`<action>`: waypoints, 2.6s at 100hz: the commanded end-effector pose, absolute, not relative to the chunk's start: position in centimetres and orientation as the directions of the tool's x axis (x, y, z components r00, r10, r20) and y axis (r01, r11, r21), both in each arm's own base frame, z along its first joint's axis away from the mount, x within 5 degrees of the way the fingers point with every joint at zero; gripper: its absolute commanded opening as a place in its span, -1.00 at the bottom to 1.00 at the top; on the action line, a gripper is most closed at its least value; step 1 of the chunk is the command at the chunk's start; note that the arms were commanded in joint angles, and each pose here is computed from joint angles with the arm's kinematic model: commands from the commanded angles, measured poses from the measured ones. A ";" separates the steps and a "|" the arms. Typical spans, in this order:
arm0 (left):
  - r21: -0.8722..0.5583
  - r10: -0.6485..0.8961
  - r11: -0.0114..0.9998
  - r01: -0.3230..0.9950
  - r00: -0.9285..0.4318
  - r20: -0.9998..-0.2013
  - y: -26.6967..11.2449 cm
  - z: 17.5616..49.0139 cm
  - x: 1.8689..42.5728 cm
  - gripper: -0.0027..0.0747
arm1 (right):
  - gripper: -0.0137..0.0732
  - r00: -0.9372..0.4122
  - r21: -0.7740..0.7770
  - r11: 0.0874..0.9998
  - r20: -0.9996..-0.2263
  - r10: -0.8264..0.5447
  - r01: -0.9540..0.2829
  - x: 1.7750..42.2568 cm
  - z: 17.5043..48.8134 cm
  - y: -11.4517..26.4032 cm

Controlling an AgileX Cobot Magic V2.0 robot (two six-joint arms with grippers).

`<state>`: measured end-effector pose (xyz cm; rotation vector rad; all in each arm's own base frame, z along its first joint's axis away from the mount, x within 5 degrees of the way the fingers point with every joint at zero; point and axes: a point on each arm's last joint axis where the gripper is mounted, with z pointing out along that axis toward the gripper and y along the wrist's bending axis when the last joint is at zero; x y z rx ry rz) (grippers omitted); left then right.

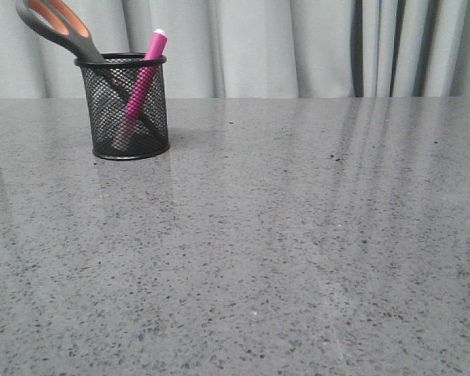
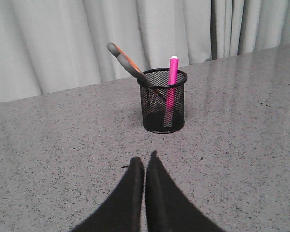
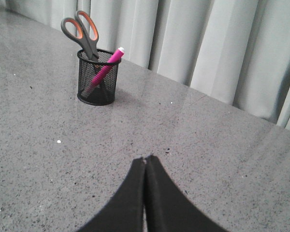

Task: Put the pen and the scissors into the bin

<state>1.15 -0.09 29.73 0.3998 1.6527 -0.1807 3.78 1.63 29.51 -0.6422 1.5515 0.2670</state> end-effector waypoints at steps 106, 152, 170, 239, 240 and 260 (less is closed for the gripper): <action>0.015 0.041 0.991 0.134 -0.191 -0.981 -0.9 17.5 5.3 -0.98 | -0.85 0.100 -0.229 0.810 -0.973 -0.208 -0.540 3.7 30.6 1.7; 0.015 0.041 0.991 0.134 -0.193 -0.980 -0.9 17.5 5.3 -0.98 | -0.85 0.100 -0.229 0.810 -0.973 -0.208 -0.540 3.7 30.6 1.7; 0.015 0.041 0.991 0.134 -0.193 -0.980 -0.9 17.5 5.3 -0.98 | -0.85 0.068 -0.272 0.814 -0.958 -0.277 -0.514 4.1 29.5 1.6; 0.013 0.039 0.991 0.135 -0.193 -0.980 -0.9 17.5 5.3 -0.98 | -0.85 -0.196 -0.049 0.991 -0.978 -0.073 -0.125 5.3 18.0 0.7; 0.013 0.039 0.991 0.135 -0.193 -0.980 -0.9 17.5 5.3 -0.98 | -0.85 -0.196 -0.049 0.991 -0.978 -0.073 -0.125 5.3 18.0 0.7; 0.013 0.039 0.991 0.135 -0.193 -0.980 -0.9 17.5 5.3 -0.98 | -0.85 -0.194 -0.049 0.991 -0.978 -0.073 -0.124 5.3 18.0 0.7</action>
